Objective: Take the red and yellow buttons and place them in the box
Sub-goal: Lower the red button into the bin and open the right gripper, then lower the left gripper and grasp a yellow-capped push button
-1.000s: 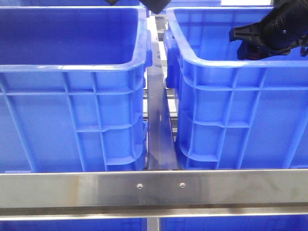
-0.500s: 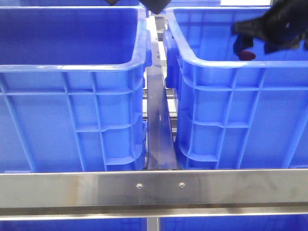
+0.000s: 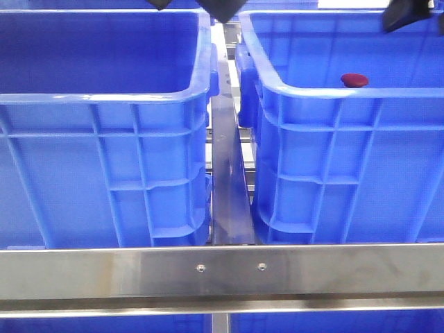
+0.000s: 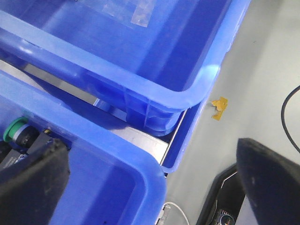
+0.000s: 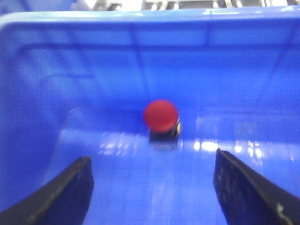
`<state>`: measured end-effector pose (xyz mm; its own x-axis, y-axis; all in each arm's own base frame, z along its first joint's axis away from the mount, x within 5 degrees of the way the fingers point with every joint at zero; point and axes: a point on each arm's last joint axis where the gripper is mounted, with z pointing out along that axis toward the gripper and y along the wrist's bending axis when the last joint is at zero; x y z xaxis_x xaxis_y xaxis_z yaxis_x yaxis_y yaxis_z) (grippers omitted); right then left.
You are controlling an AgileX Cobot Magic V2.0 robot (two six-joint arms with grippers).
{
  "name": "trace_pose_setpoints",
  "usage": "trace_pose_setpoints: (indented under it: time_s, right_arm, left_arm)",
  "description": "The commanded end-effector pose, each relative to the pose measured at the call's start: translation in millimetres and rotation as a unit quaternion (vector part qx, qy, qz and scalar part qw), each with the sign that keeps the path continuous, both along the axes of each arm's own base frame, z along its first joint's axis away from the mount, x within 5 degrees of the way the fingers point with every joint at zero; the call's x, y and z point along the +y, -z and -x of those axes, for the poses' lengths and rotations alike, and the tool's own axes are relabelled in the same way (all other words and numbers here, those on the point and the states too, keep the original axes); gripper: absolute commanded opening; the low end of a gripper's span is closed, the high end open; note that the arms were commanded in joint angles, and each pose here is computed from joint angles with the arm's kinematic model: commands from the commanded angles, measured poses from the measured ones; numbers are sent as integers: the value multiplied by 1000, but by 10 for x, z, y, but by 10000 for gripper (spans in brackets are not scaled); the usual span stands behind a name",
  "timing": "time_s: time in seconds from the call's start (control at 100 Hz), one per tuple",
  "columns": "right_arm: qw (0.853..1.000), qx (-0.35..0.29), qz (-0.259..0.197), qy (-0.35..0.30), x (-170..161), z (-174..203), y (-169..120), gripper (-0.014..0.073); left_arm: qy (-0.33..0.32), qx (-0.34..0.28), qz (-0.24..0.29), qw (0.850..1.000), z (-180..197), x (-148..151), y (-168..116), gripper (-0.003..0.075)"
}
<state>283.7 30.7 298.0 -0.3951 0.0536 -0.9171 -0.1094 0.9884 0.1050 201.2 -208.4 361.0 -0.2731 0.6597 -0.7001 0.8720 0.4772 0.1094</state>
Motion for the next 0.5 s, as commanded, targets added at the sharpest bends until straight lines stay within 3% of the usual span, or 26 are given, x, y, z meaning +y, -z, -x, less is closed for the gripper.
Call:
trace_pose_setpoints:
  time_s: [0.0,0.12,0.23,0.38,0.49]
  right_arm:
    - [999,-36,-6,-5,-22,292,-172,560]
    - [999,-50,-12,-18,-25,636,-158,560]
    - [998,-63,-15,-24,-36,884,-125,560]
    - [997,-75,-16,-24,-51,1062,-89,560]
    - [997,-77,-16,-25,-51,1091,-86,560]
  left_arm:
    - [-1,-37,40,998,39,11,-218,668]
    - [-16,-34,42,998,13,43,-221,668]
    - [-87,-6,65,994,-93,159,-231,668]
    - [-203,14,63,977,-290,429,-204,668]
    - [-284,30,76,955,-428,634,-188,668]
